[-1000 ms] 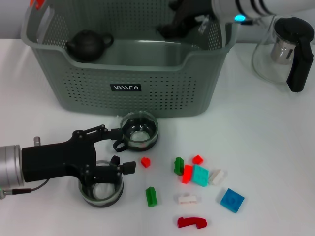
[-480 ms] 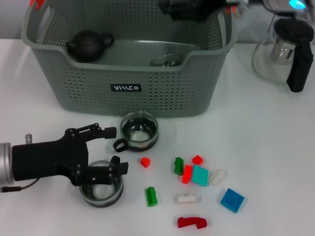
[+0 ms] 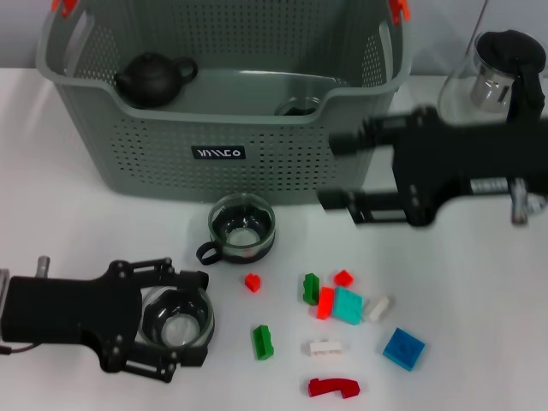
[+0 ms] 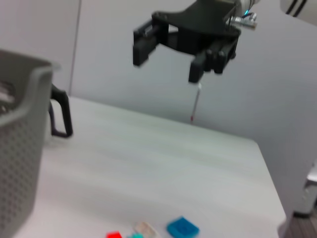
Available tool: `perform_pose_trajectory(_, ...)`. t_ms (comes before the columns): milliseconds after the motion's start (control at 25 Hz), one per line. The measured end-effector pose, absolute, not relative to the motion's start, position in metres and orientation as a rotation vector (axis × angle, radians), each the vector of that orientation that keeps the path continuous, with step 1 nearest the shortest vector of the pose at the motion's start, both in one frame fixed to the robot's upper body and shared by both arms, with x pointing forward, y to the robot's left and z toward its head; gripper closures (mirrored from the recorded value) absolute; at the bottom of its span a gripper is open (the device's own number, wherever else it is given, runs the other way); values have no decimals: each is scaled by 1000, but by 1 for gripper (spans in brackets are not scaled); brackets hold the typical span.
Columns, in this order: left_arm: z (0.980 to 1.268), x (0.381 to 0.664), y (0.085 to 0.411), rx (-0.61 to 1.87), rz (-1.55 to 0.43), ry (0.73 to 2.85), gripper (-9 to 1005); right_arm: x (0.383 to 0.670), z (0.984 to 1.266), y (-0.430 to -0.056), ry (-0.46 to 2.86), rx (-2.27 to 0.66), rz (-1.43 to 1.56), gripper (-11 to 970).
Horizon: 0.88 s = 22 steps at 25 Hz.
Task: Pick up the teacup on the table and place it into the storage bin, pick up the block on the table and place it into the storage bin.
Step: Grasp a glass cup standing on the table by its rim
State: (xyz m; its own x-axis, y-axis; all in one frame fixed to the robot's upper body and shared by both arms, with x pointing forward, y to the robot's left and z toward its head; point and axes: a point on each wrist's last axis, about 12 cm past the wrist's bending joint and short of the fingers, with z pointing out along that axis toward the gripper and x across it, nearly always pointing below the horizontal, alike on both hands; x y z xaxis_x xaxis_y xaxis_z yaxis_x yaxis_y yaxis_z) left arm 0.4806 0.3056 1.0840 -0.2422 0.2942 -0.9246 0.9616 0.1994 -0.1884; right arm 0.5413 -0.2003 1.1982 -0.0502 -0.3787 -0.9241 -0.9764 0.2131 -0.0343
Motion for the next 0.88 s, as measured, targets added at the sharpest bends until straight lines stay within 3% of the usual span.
perform_pose_trajectory(320, 1078, 479, 305, 1254, -1079, 1764, 75, 536, 1148, -234, 1661, -1223, 989, 298)
perform_pose_trajectory(880, 1100, 504, 296, 1434, -1002, 2014, 76, 545, 1146, -233, 1651, -1176, 1088, 78)
